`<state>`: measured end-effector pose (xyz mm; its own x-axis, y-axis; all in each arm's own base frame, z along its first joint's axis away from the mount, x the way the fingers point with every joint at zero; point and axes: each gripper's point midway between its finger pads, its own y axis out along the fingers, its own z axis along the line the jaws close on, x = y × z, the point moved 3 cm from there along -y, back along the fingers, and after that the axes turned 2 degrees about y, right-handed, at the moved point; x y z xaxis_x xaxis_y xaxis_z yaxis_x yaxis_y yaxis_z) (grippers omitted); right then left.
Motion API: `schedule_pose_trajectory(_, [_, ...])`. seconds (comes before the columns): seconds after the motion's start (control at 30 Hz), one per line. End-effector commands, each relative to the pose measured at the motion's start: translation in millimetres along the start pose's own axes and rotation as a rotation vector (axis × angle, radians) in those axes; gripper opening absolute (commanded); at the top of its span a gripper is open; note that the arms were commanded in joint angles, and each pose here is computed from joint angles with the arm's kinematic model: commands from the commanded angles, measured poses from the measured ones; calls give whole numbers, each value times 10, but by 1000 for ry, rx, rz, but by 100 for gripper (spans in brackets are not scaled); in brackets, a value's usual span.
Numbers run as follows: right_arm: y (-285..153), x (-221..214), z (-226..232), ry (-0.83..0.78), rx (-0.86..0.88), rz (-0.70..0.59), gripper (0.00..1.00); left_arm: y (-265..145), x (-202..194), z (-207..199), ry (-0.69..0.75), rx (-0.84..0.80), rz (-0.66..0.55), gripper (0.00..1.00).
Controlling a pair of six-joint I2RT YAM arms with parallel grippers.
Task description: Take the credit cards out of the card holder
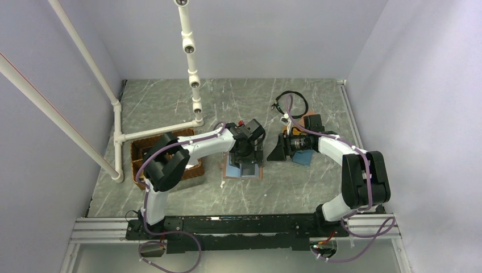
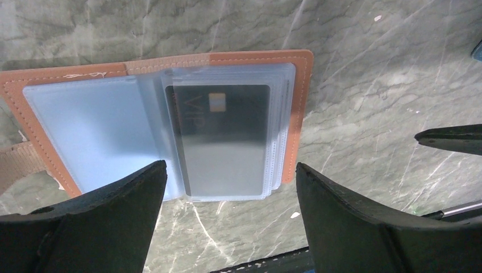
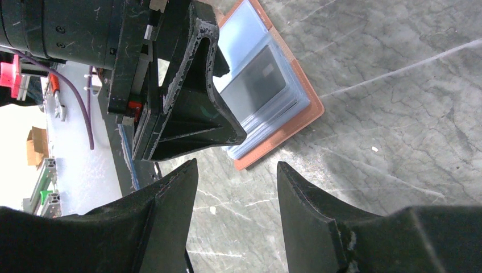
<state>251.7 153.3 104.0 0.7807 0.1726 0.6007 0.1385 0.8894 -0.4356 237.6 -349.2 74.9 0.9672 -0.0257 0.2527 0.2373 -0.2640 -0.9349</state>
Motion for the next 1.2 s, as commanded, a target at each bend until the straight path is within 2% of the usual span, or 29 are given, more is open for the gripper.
schedule_pose_trajectory(0.0, [-37,86,44,-66,5,-32,56,-119,92,-54,20,-10,-24,89])
schedule_pose_trajectory(0.67, [-35,84,44,-63,8,-30,56,-81,91,-83,33,-30,-10,89])
schedule_pose_trajectory(1.17, [-36,86,45,-65,8,-31,56,24,115,-4,44,14,16,89])
